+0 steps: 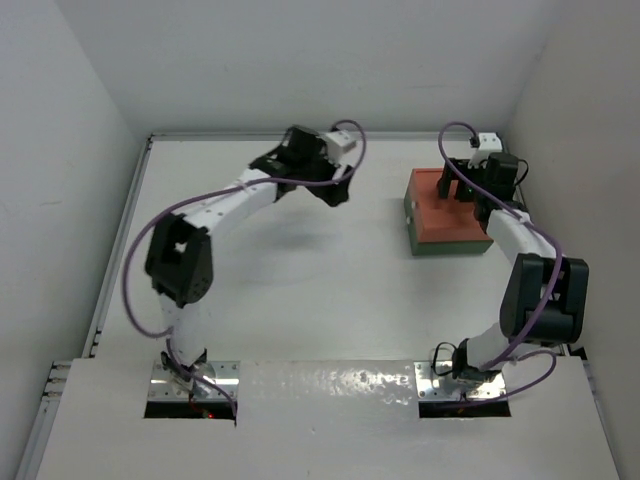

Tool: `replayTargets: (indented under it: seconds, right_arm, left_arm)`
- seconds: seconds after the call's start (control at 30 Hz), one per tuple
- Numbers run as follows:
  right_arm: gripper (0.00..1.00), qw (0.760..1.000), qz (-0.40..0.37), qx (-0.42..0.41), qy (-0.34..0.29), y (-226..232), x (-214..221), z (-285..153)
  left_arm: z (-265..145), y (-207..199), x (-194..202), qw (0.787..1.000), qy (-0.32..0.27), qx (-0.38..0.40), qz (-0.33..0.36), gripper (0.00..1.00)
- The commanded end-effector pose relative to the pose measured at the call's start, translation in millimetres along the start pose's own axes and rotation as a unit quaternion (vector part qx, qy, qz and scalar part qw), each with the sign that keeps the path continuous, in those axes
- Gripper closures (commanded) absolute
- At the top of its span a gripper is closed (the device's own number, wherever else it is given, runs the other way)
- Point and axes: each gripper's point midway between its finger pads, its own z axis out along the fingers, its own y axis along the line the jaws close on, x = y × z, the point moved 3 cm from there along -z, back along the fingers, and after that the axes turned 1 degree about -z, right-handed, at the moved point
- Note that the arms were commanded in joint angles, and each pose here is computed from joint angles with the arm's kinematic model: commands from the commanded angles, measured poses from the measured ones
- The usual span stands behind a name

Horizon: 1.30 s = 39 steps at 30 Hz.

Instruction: Sort the tools into containers

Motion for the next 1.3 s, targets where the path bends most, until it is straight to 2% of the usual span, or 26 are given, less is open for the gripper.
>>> replayTargets:
  seconds: [0.0, 0.03, 0.07, 0.1, 0.13, 0.17, 0.2, 0.23, 0.27, 0.3, 0.43, 0.5, 0.67, 0.7, 0.8, 0.87, 0.9, 1.27]
  right_arm:
    - [0.10, 0.978, 0.053, 0.021, 0.201, 3, 88, -38]
    - [0.02, 0.981, 0.058, 0.025, 0.183, 4, 72, -45]
    - [0.01, 0.982, 0.062, 0.035, 0.178, 2, 63, -53]
    - [0.01, 0.982, 0.076, 0.046, 0.166, 2, 54, -59]
    - [0.01, 0.986, 0.078, 0.058, 0.139, 1, 37, -73]
    - [0.01, 0.983, 0.085, 0.085, 0.142, -3, 39, -84]
    - [0.01, 0.982, 0.088, 0.107, 0.127, -5, 35, -102]
    - [0.01, 0.978, 0.093, 0.128, 0.138, -8, 44, -115]
    - [0.01, 0.975, 0.105, 0.161, 0.110, -12, 38, -134]
    - [0.01, 0.970, 0.116, 0.173, 0.127, -11, 61, -144]
    - [0.01, 0.976, 0.132, 0.143, 0.100, 8, 87, -178]
    - [0.01, 0.968, 0.144, 0.176, 0.108, 5, 110, -193]
    - [0.01, 0.943, 0.169, 0.279, 0.063, -16, 127, -225]
    - [0.01, 0.932, 0.182, 0.309, 0.060, -21, 133, -229]
    - [0.01, 0.929, 0.193, 0.312, 0.052, -21, 131, -231]
    - [0.01, 0.926, 0.202, 0.313, 0.054, -21, 132, -230]
    - [0.01, 0.926, 0.203, 0.313, 0.056, -20, 133, -229]
    - [0.01, 0.930, 0.205, 0.296, 0.073, -16, 139, -221]
  left_arm:
    - [-71, 29, -5, 0.988, 0.006, -0.075, 0.132, 0.21]
    - [-82, 44, 20, 0.984, 0.050, -0.110, 0.132, 0.18]
    - [-101, 47, 21, 0.979, 0.052, -0.130, 0.149, 0.16]
    - [-108, 57, 47, 0.974, 0.086, -0.153, 0.140, 0.11]
    - [-130, 64, 51, 0.972, 0.082, -0.174, 0.132, 0.09]
    - [-135, 69, 80, 0.971, 0.106, -0.179, 0.114, 0.06]
    - [-159, 79, 79, 0.971, 0.081, -0.202, 0.100, 0.05]
    - [-168, 83, 88, 0.971, 0.077, -0.209, 0.087, 0.04]
    - [-186, 91, 105, 0.970, 0.067, -0.223, 0.066, 0.03]
    - [-191, 95, 128, 0.968, 0.080, -0.232, 0.050, 0.02]
    - [-239, 129, 150, 0.949, 0.053, -0.310, -0.009, 0.02]
    - [-258, 143, 170, 0.936, 0.047, -0.344, -0.049, 0.02]
    - [-253, 138, 207, 0.929, 0.052, -0.358, -0.077, 0.00]
    - [-249, 134, 216, 0.928, 0.052, -0.356, -0.093, 0.00]
    - [-256, 140, 217, 0.919, 0.029, -0.379, -0.106, 0.00]
    - [-273, 149, 215, 0.893, 0.030, -0.437, -0.108, 0.00]
    - [-276, 150, 214, 0.888, 0.028, -0.445, -0.108, 0.00]
    - [-283, 141, 210, 0.891, -0.003, -0.447, -0.085, 0.00]
